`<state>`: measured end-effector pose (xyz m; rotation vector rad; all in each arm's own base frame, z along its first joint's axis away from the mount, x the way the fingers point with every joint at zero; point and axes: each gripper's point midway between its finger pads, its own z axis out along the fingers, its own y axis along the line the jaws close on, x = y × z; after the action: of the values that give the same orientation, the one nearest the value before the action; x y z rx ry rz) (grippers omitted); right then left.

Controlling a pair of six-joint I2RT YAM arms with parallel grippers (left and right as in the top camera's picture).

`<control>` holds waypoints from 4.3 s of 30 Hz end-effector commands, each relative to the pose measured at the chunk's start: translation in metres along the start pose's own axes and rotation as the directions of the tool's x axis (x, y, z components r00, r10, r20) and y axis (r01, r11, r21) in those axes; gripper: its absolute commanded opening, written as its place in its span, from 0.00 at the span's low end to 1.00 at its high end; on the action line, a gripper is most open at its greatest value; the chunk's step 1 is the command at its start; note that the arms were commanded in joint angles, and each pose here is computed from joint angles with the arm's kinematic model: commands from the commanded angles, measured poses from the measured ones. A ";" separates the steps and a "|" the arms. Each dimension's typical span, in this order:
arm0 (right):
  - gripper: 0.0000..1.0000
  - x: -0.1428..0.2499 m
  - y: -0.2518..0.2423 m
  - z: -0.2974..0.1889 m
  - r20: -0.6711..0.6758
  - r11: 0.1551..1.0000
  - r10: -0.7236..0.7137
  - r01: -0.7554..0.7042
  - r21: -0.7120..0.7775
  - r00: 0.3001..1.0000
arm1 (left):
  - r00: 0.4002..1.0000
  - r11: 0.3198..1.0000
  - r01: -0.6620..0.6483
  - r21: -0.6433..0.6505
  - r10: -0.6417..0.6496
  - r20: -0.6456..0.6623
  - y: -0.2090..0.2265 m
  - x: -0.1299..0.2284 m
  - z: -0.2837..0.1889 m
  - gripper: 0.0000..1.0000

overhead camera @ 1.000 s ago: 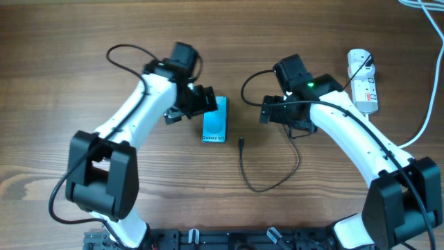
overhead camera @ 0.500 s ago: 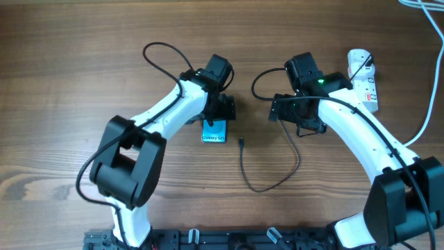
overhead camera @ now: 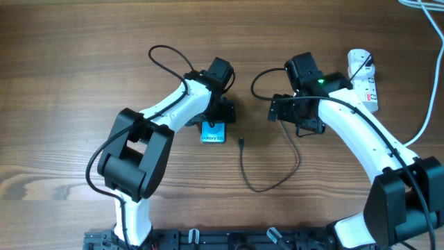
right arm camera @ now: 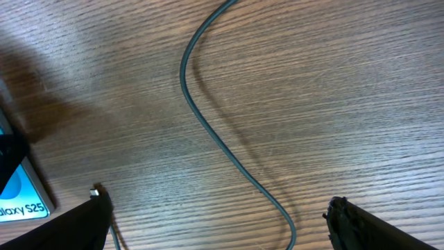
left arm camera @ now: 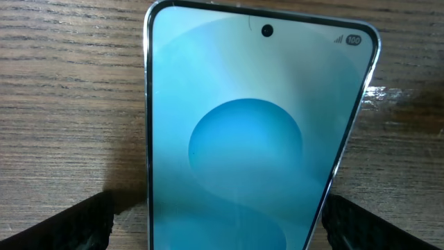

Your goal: Plug charger to phone and switch on socket

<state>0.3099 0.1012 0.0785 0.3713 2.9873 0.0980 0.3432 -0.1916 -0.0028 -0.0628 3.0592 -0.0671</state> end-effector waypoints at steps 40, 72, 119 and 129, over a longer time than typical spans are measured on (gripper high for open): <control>1.00 0.017 0.011 0.000 -0.090 0.997 0.015 -0.022 -0.073 0.996 | 0.980 0.988 -0.138 -0.063 0.128 -0.152 0.011 0.035 0.034 0.72; 0.99 0.057 0.128 -0.086 -0.094 0.571 -0.379 0.152 -0.807 0.921 | 0.878 0.426 0.472 0.772 -0.143 -0.457 -0.011 -0.050 -0.172 0.71; 0.97 0.026 0.134 -0.232 0.567 0.837 -0.287 0.489 -0.243 0.772 | 0.794 0.094 0.597 0.797 0.075 -0.603 -0.021 -0.055 -0.245 0.70; 0.94 0.017 0.182 -0.193 0.557 0.884 -0.297 0.444 -0.145 0.775 | 0.794 0.094 0.596 0.797 0.075 -0.603 -0.021 -0.055 -0.245 0.69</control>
<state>0.2930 0.2694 0.2850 -0.3122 2.4199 0.3752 0.3806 -0.2027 0.2199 -0.7256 2.5844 -2.4099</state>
